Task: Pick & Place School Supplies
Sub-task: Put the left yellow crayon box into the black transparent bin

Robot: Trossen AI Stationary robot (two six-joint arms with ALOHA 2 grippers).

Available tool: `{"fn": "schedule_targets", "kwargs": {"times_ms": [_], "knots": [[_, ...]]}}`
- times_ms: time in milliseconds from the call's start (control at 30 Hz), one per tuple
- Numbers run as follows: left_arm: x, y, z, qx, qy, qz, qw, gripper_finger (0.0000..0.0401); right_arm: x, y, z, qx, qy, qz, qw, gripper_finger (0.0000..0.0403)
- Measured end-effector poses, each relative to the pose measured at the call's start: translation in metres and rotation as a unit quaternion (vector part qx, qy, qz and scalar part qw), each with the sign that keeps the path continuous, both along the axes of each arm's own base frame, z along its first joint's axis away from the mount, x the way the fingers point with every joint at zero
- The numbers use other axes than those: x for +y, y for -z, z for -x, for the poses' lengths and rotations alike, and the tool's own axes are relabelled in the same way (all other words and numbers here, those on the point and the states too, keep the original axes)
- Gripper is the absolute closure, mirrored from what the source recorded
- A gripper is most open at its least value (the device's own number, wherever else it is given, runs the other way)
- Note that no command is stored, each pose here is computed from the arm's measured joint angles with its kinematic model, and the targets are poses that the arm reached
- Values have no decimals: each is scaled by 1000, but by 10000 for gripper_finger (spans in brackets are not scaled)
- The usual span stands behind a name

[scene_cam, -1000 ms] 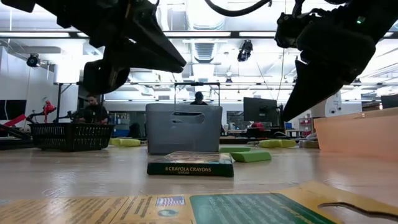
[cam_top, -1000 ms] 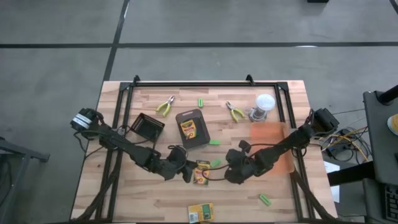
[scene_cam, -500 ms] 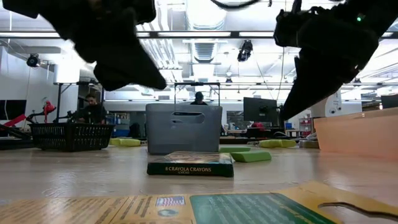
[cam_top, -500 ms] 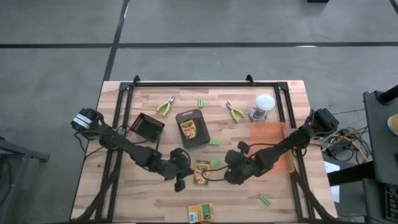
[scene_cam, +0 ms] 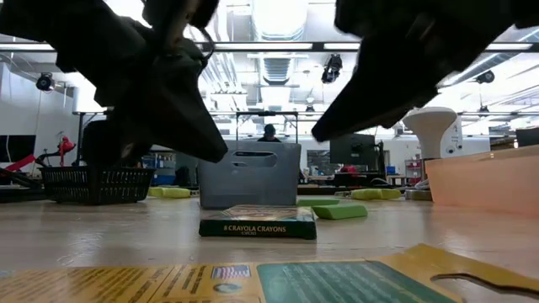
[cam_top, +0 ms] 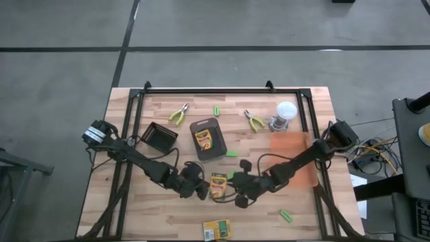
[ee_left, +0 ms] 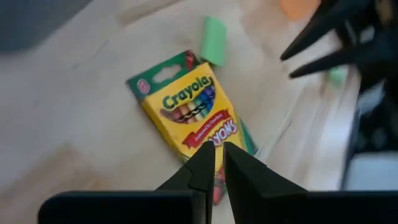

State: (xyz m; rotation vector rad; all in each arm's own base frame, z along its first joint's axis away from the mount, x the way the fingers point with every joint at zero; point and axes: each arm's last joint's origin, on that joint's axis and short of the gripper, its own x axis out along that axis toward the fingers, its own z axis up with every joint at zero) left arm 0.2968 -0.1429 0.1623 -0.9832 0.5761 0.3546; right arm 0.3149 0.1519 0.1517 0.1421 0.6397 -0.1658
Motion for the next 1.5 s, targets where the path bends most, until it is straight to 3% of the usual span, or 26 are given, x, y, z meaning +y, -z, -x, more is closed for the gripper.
{"fn": "schedule_targets", "kwargs": {"times_ms": [67, 233, 367, 600, 1233, 1500], "knots": [[0, 0, 0, -1, -22, 29, 999, 364, -4, 3, -2, 4, 7, 3, 1000, 346], [1, 0, 0, -1, -35, 41, 999, 364, -8, 17, -9, 11, 22, -4, 1000, 346], [2, 0, -1, -4, -40, 35, 999, 364, -12, 27, -17, 12, 4, -25, 1000, 346], [2, 0, -1, -2, -4, -20, 1000, 364, -19, 32, -22, 24, -10, -46, 999, 346], [3, 0, 0, -3, -16, -19, 1000, 364, -18, 31, -22, 22, -12, -47, 999, 346], [3, 0, 0, -4, -1, -44, 999, 311, -18, 31, -22, 22, -12, -47, 999, 346]]}}
